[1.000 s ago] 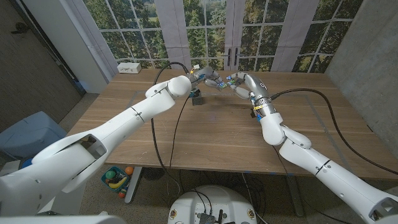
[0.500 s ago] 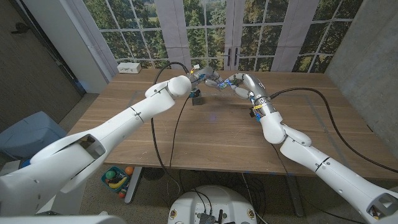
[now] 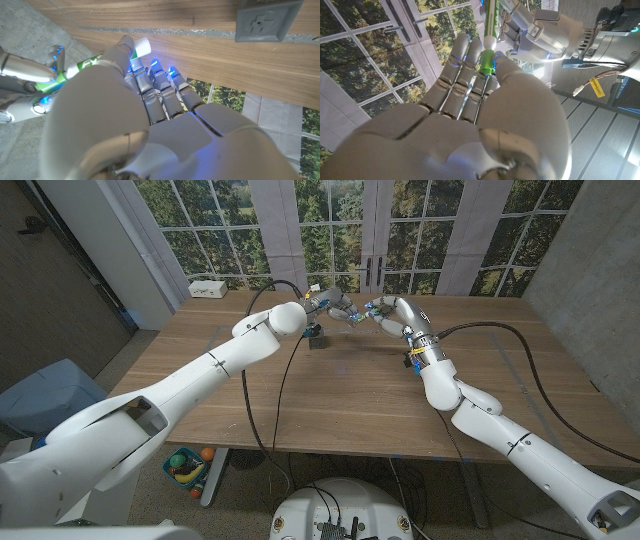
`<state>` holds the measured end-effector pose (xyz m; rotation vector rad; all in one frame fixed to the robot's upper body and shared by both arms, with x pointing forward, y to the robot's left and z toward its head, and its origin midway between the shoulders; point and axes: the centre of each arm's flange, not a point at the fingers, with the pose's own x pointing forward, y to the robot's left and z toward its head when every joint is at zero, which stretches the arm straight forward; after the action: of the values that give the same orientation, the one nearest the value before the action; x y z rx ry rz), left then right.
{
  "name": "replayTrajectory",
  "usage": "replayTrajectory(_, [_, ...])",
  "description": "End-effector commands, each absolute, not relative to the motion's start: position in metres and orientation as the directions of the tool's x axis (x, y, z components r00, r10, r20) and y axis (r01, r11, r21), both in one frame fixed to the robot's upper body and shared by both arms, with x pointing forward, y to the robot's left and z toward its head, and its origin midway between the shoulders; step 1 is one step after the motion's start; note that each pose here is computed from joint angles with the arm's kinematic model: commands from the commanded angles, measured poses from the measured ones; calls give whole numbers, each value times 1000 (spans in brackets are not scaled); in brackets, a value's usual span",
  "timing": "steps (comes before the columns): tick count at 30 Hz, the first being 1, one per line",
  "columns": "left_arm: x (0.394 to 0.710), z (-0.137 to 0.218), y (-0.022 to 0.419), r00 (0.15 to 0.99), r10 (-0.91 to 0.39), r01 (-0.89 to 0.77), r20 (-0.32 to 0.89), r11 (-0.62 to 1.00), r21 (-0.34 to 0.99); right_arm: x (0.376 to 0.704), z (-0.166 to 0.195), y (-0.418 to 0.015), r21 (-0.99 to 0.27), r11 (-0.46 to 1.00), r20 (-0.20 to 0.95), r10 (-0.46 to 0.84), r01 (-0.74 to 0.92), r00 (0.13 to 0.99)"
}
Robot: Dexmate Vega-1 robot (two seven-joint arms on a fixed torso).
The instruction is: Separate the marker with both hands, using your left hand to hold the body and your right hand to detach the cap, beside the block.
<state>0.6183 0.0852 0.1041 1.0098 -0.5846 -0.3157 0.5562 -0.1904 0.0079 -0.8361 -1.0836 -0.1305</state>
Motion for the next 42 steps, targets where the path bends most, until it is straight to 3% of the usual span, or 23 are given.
replayTrajectory(1, [620, 107, 88, 805, -501, -20, 319, 513, 858, 561, 4, -200, -535, 685, 813, 258, 494, 523])
replayTrajectory(10, [622, 108, 87, 804, -501, -23, 320, 511, 859, 564, 3, -206, -542, 689, 804, 260, 480, 535])
replayTrajectory(29, [619, 108, 82, 805, -502, -23, 317, 508, 861, 564, 1, -218, -440, 758, 874, 236, 482, 425])
replayTrajectory(42, [618, 109, 82, 803, -501, -26, 322, 510, 860, 566, 3, -222, -425, 770, 881, 234, 475, 410])
